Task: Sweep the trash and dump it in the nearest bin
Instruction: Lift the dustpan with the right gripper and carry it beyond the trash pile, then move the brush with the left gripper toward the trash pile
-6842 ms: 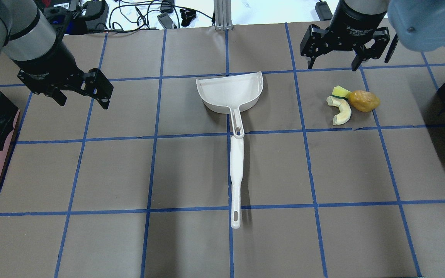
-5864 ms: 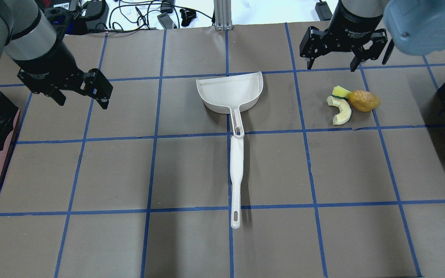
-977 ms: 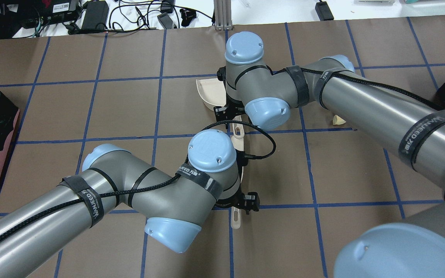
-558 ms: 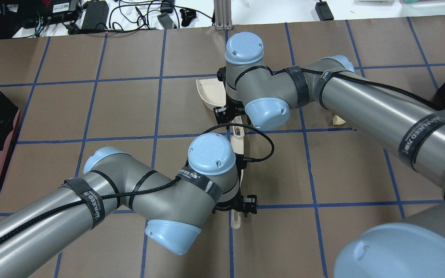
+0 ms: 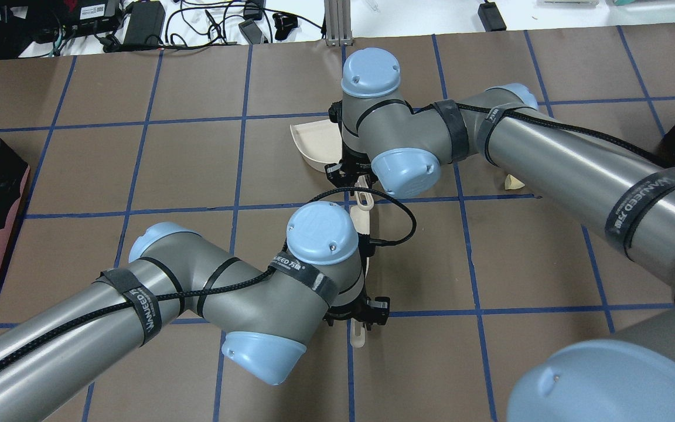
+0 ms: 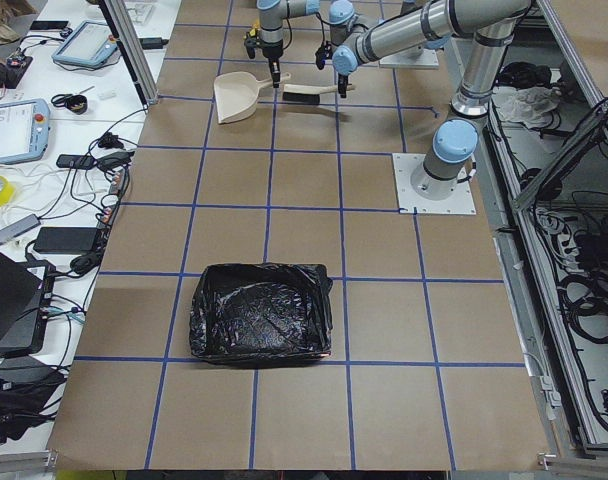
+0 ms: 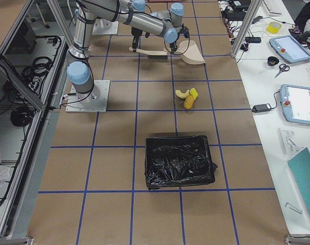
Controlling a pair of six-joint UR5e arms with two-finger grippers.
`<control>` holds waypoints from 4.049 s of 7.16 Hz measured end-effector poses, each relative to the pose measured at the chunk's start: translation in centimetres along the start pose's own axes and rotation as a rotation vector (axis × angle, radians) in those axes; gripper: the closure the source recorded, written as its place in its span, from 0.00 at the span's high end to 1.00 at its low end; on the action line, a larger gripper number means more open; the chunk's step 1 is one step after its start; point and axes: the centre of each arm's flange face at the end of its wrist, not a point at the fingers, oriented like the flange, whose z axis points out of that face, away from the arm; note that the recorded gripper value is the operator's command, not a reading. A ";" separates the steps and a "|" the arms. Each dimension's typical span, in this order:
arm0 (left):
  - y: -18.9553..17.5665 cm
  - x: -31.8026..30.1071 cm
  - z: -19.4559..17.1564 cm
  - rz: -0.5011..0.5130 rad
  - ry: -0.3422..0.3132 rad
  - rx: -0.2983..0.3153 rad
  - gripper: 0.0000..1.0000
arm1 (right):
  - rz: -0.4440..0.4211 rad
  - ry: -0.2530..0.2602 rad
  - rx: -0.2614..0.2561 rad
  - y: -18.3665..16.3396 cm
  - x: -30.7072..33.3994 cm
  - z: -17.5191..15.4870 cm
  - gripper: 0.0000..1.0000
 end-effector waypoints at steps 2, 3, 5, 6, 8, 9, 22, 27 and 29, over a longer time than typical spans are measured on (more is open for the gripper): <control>-0.4 0.1 0.5 0.000 -0.003 -0.003 0.58 | 0.002 -0.002 0.023 -0.4 0.3 -1.2 0.05; -0.6 0.2 0.5 0.001 0.000 0.004 0.56 | 0.005 0.004 0.059 -1.0 1.1 -3.4 0.06; -0.8 0.3 0.4 -0.001 0.005 0.009 0.00 | -0.008 0.017 0.094 -2.3 5.8 -7.4 0.08; -0.8 0.3 0.4 -0.023 0.006 0.008 0.00 | -0.054 0.023 0.084 -2.9 9.4 -8.8 0.08; -1.0 0.4 0.1 -0.084 0.007 0.012 0.00 | -0.178 0.038 0.056 -3.6 18.0 -12.1 0.08; -1.4 0.6 -0.7 -0.099 0.008 0.024 0.00 | -0.234 0.054 0.049 -3.5 22.2 -13.6 0.07; -26.1 11.9 -9.4 -0.341 0.141 0.131 0.00 | -1.147 0.221 -0.205 7.6 58.8 -16.8 0.00; -25.5 20.0 -4.1 -0.423 0.167 0.096 0.00 | -1.069 0.250 -0.294 7.8 60.8 -12.3 0.00; -24.8 21.3 -3.4 -0.464 0.170 0.090 0.00 | -1.031 0.230 -0.301 8.2 60.5 -10.9 0.00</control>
